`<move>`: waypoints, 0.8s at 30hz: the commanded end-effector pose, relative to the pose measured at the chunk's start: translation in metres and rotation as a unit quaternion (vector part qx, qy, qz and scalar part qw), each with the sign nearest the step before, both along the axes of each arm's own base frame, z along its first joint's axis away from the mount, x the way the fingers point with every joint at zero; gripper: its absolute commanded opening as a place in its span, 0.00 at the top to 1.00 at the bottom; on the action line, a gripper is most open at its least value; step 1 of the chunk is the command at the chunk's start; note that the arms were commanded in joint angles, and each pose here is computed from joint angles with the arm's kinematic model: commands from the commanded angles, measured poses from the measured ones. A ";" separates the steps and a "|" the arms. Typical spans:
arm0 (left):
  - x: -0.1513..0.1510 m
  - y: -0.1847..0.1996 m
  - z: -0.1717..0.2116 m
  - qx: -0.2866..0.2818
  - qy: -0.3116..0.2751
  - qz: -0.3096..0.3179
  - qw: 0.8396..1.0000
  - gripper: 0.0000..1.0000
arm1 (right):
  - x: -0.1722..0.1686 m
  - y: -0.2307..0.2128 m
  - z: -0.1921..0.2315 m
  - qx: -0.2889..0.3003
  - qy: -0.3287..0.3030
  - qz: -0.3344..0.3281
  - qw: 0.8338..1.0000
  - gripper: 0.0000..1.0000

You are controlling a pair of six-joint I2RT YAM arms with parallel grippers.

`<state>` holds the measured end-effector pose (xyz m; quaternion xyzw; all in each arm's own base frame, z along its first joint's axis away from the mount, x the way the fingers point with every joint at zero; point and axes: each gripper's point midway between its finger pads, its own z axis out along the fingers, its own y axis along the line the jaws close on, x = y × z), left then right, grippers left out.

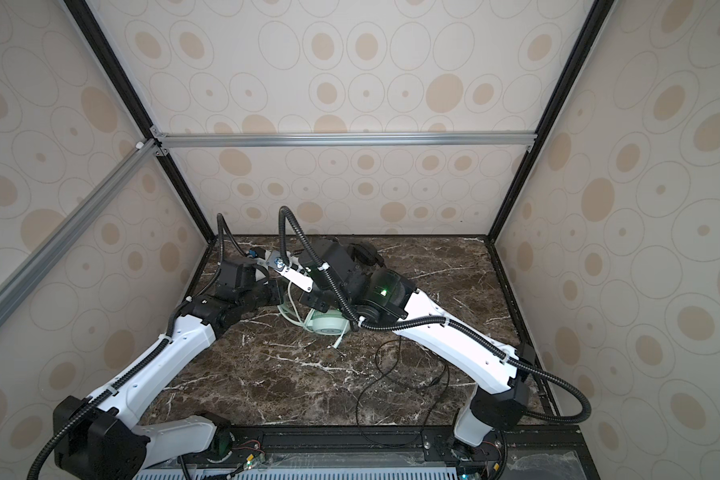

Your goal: Wrap the headphones

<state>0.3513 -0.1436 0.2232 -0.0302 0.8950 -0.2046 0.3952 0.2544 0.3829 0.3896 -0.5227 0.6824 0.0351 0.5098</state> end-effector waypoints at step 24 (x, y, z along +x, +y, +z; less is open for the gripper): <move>0.036 -0.002 0.057 -0.099 -0.047 0.032 0.993 1.00 | -0.028 0.043 -0.005 0.022 0.014 0.043 0.999 1.00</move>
